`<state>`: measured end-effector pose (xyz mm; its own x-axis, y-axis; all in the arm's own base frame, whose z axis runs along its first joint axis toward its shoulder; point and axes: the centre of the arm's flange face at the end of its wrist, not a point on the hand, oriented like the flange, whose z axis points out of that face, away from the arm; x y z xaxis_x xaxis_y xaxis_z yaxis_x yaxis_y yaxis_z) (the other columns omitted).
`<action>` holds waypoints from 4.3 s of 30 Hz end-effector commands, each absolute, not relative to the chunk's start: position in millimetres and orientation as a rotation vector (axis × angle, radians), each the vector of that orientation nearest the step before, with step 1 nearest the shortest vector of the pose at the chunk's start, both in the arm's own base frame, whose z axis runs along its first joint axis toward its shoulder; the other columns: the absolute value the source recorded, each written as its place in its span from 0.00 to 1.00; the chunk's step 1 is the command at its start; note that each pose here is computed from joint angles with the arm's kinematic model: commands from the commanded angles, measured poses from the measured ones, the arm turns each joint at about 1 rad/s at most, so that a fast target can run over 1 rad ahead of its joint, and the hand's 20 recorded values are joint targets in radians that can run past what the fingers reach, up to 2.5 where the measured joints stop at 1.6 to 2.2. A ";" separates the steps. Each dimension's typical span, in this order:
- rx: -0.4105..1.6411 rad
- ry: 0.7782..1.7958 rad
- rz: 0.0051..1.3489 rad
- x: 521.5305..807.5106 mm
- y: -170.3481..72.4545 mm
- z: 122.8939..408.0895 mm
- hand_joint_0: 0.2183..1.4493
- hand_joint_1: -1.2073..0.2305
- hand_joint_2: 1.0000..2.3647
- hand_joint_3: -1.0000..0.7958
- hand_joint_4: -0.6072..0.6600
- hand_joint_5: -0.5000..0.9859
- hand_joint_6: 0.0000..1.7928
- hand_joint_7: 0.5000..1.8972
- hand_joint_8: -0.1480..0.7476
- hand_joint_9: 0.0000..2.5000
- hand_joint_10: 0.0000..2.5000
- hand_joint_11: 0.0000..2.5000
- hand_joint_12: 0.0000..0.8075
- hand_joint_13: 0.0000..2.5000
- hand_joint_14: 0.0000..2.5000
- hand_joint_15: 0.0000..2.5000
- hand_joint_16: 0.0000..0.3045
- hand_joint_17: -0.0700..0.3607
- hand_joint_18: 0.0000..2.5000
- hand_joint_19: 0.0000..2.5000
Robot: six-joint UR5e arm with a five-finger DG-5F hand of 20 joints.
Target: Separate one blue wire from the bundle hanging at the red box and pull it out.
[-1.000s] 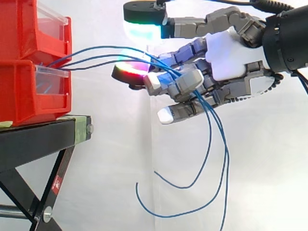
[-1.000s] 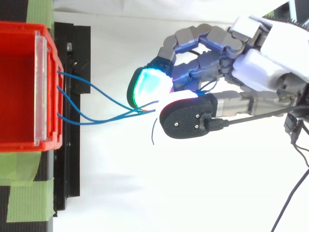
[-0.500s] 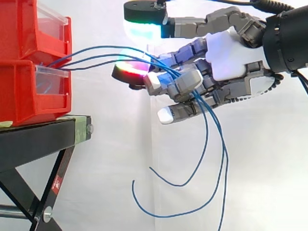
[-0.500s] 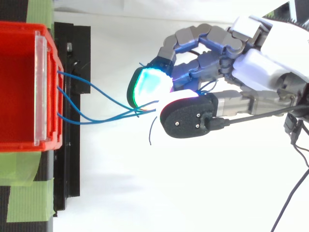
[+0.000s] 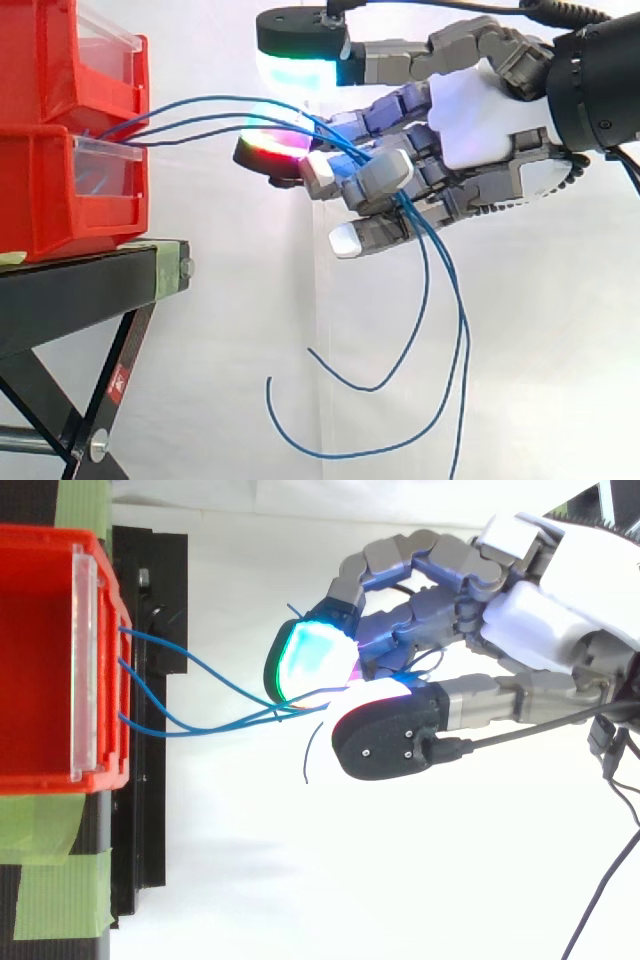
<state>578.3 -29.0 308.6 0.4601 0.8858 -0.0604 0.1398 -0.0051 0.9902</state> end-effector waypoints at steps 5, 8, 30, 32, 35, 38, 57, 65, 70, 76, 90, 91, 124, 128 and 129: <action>1.477 0.952 0.757 578.3 -29.0 308.7 0.32 0.22 0.01 0.36 0.61 0.18 0.51 0.27 0.51 0.32 0.00 0.57 0.52 0.29 0.40 0.59 0.18 0.46 0.27 0.27; 1.478 0.955 0.754 577.7 -29.2 308.0 0.34 0.24 0.01 0.39 0.61 0.18 0.51 0.26 0.51 0.33 0.00 0.57 0.52 0.30 0.40 0.59 0.18 0.45 0.28 0.27; 1.483 0.950 0.760 577.8 -29.2 308.5 0.30 0.34 0.01 0.42 0.62 0.18 0.51 0.27 0.52 0.33 0.00 0.59 0.51 0.29 0.44 0.57 0.18 0.45 0.28 0.28; 1.484 0.949 0.761 577.8 -29.2 308.5 0.29 0.33 0.01 0.41 0.62 0.18 0.51 0.27 0.53 0.33 0.00 0.58 0.51 0.28 0.45 0.56 0.18 0.45 0.27 0.28; 1.484 0.950 0.759 577.4 -29.3 307.9 0.28 0.33 0.01 0.40 0.63 0.18 0.51 0.27 0.53 0.33 0.00 0.59 0.52 0.28 0.46 0.56 0.18 0.45 0.27 0.28; 1.484 0.949 0.761 577.8 -29.2 308.5 0.27 0.32 0.01 0.38 0.63 0.18 0.51 0.27 0.53 0.33 0.00 0.59 0.53 0.28 0.46 0.56 0.19 0.46 0.27 0.28; 1.484 0.949 0.761 577.8 -29.2 308.5 0.27 0.23 0.01 0.35 0.63 0.18 0.51 0.27 0.53 0.32 0.00 0.58 0.53 0.28 0.44 0.57 0.19 0.46 0.27 0.27; 1.484 0.950 0.759 577.4 -29.3 307.9 0.31 0.22 0.01 0.40 0.63 0.18 0.51 0.27 0.52 0.31 0.00 0.58 0.51 0.29 0.40 0.58 0.18 0.45 0.27 0.27; 1.484 0.949 0.761 577.8 -29.2 308.5 0.34 0.22 0.01 0.43 0.63 0.18 0.51 0.27 0.52 0.32 0.00 0.58 0.51 0.29 0.40 0.58 0.18 0.45 0.28 0.27; 1.485 0.954 0.756 577.1 -29.4 308.2 0.35 0.22 0.01 0.44 0.63 0.18 0.51 0.27 0.51 0.32 0.00 0.58 0.52 0.29 0.40 0.59 0.18 0.45 0.28 0.27; 1.499 0.951 0.759 575.8 -29.8 307.6 0.32 0.22 0.01 0.44 0.63 0.17 0.51 0.27 0.51 0.31 0.00 0.60 0.51 0.29 0.39 0.59 0.18 0.45 0.28 0.27; 1.498 0.950 0.760 575.6 -29.8 308.4 0.32 0.23 0.01 0.43 0.63 0.17 0.51 0.27 0.51 0.31 0.00 0.60 0.51 0.29 0.40 0.59 0.18 0.45 0.27 0.27; 1.502 0.949 0.761 575.4 -29.9 306.9 0.34 0.19 0.01 0.37 0.63 0.18 0.51 0.27 0.51 0.31 0.00 0.60 0.51 0.29 0.39 0.58 0.18 0.45 0.28 0.26; 1.502 0.950 0.760 575.3 -30.0 306.9 0.35 0.19 0.01 0.40 0.63 0.18 0.51 0.27 0.51 0.31 0.00 0.60 0.50 0.29 0.39 0.59 0.18 0.45 0.28 0.26; 1.502 0.950 0.760 575.5 -29.9 307.4 0.35 0.19 0.01 0.41 0.63 0.18 0.51 0.27 0.51 0.31 0.00 0.60 0.51 0.29 0.39 0.59 0.18 0.45 0.28 0.26</action>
<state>575.6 -30.0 307.3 0.4640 0.8847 -0.0447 0.1478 -0.0275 0.9886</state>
